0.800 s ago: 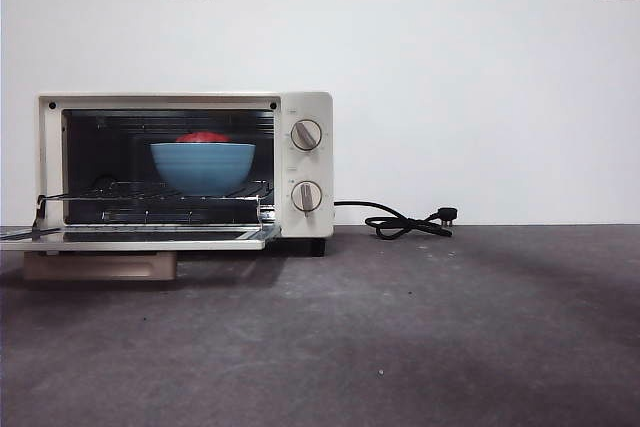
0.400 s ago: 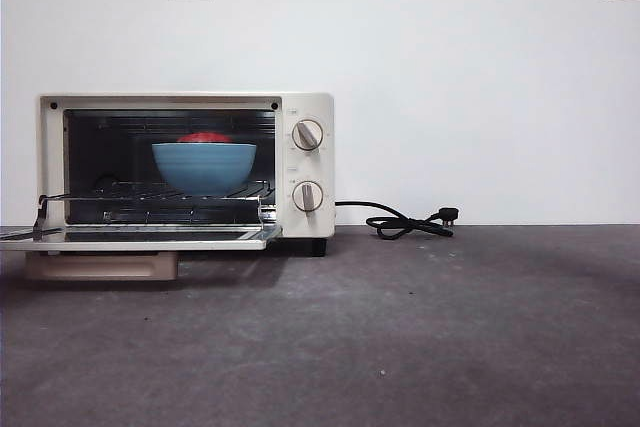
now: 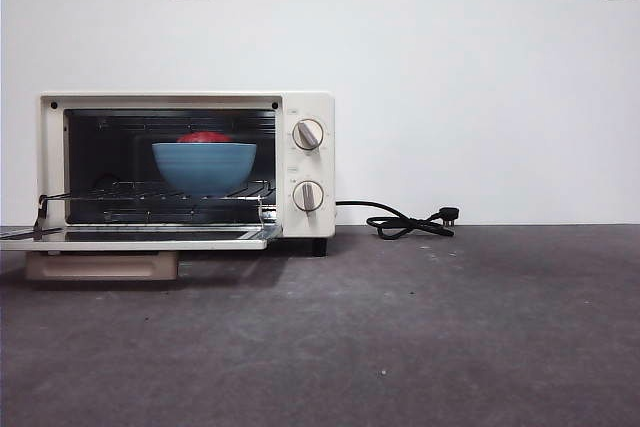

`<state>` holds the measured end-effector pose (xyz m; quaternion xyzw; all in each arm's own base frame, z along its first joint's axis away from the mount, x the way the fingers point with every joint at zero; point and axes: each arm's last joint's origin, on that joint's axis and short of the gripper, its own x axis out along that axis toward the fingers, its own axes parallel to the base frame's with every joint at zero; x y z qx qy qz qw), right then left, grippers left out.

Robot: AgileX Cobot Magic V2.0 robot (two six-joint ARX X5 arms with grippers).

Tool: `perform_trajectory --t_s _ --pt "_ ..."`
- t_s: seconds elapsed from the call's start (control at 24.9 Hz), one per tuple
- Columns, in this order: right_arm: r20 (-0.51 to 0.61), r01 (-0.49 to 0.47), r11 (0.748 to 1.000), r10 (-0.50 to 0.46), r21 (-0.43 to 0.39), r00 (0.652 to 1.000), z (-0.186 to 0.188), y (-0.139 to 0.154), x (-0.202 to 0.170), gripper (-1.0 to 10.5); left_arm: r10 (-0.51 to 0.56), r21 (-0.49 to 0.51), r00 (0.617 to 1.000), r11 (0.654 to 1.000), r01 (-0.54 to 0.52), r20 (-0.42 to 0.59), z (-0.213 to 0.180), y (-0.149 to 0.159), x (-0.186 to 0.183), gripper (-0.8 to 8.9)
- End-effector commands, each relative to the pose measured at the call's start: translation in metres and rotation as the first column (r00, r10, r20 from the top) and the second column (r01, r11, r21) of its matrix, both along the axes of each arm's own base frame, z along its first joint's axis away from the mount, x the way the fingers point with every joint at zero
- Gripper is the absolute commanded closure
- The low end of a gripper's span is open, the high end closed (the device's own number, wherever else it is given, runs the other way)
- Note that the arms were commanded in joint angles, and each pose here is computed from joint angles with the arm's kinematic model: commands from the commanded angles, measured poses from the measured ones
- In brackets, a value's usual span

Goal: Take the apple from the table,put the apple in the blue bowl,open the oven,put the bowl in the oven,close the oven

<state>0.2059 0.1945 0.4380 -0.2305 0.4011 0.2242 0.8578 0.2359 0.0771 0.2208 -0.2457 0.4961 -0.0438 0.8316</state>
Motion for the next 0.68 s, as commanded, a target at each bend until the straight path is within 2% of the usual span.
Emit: perform_trajectory --t_s 0.04,0.16,0.28,0.36,0.56,0.68 --pt "-0.038 0.004 0.998 -0.006 -0.064 0.999 -0.023 -0.019 -0.018 9.5 0.011 -0.025 0.999 1.0 -0.013 -0.052 -0.018 0.006 0.008 8.22" --pt "0.04 0.0 0.999 -0.001 0.033 0.999 -0.035 -0.039 -0.039 9.5 0.019 -0.063 0.995 0.998 -0.026 -0.102 -0.039 0.013 0.018 8.22" --pt "0.094 0.034 0.98 -0.053 0.195 0.994 -0.048 -0.067 -0.068 9.5 0.054 -0.161 0.993 0.984 -0.07 -0.101 -0.058 0.021 0.029 8.22" --pt "0.089 0.066 0.966 -0.091 0.249 0.992 -0.057 -0.085 -0.086 9.5 0.097 -0.186 0.99 0.976 -0.115 -0.106 -0.066 0.026 0.034 8.22" --pt "0.09 0.109 0.936 -0.146 0.333 0.985 -0.062 -0.106 -0.108 9.5 0.153 -0.199 0.985 0.966 -0.166 -0.08 -0.071 0.031 0.042 8.22" --pt "0.079 0.129 0.926 -0.167 0.355 0.983 -0.061 -0.112 -0.113 9.5 0.175 -0.248 0.984 0.952 -0.181 -0.046 -0.07 0.032 0.047 8.22"
